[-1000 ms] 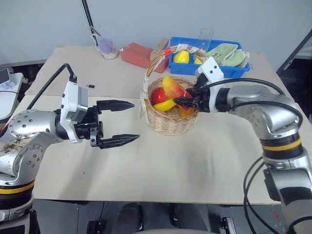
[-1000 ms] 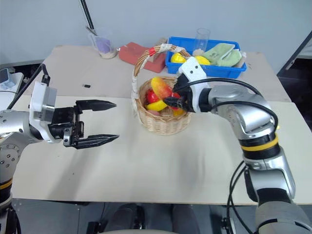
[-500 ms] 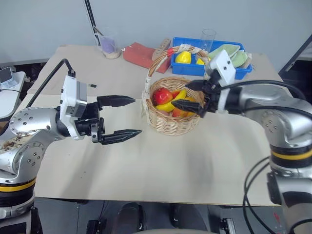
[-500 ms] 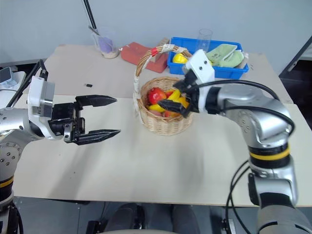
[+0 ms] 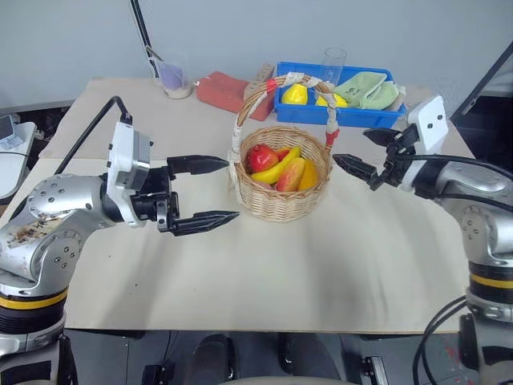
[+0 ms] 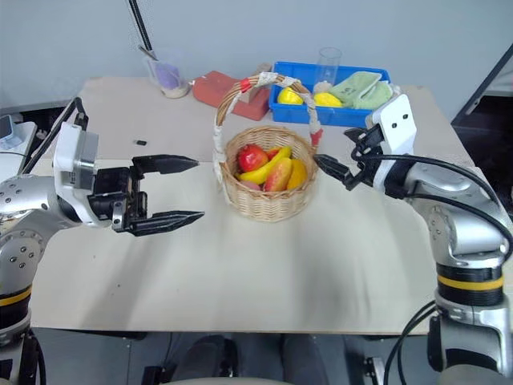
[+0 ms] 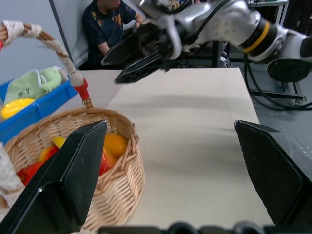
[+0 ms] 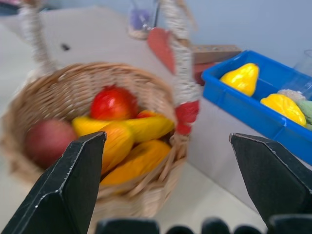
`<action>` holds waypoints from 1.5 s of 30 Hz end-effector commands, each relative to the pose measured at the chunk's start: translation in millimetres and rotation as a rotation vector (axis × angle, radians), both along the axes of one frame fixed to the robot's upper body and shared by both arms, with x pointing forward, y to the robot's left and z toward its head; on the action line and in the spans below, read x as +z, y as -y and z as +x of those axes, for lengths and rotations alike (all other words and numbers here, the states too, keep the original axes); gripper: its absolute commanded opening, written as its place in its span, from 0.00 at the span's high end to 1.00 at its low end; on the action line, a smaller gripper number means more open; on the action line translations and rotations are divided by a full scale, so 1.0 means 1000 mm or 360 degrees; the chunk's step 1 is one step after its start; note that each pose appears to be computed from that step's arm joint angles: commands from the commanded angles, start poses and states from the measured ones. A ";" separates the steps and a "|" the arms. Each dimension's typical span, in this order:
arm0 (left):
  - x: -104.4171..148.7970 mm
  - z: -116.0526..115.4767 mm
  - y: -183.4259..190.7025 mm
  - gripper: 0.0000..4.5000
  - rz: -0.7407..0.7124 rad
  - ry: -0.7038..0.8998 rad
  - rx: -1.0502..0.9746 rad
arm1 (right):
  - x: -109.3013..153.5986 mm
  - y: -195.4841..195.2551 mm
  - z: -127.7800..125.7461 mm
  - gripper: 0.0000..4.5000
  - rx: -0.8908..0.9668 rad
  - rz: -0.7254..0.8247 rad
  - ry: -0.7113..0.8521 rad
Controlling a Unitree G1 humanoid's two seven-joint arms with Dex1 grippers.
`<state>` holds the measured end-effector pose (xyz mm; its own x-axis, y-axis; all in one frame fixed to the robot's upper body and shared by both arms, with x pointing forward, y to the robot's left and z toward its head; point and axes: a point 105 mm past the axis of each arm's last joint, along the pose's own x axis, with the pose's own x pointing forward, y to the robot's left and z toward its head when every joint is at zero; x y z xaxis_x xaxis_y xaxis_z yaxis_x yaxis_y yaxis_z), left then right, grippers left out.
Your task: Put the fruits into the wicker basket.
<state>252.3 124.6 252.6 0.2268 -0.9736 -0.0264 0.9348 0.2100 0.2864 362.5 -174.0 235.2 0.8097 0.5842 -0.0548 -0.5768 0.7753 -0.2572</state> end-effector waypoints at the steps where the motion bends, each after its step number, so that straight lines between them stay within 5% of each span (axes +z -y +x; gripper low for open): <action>1: 0.007 -0.002 0.003 0.00 -0.0012 0.0041 -0.0034 | 0.013 -0.004 0.015 0.01 0.0006 0.0014 0.0123; 7: 0.009 -0.003 0.005 0.00 -0.0024 0.0049 -0.0033 | 0.011 -0.013 0.037 0.01 0.0029 0.0102 0.0087; 19: 0.009 -0.003 0.005 0.00 -0.0035 0.0056 -0.0009 | 0.004 -0.018 0.045 0.89 0.0046 0.0158 0.0037; 21: 0.009 -0.002 0.005 0.00 -0.0039 0.0058 -0.0009 | 0.007 -0.016 0.044 0.97 0.0019 0.0168 0.0065; 36: 0.013 0.005 0.015 0.00 -0.0124 0.0070 -0.0031 | 0.030 0.116 -0.017 0.97 -0.0733 0.0247 0.0296; 45: 0.014 0.017 0.015 0.00 -0.0131 0.0100 0.0022 | 0.006 0.129 -0.006 0.97 -0.0862 0.0326 0.0243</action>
<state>269.3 108.2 256.9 0.2321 -0.9716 0.0464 0.9317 0.2358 0.2761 357.3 -304.4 211.8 0.9964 0.0758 0.0391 -0.0720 0.9932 -0.0912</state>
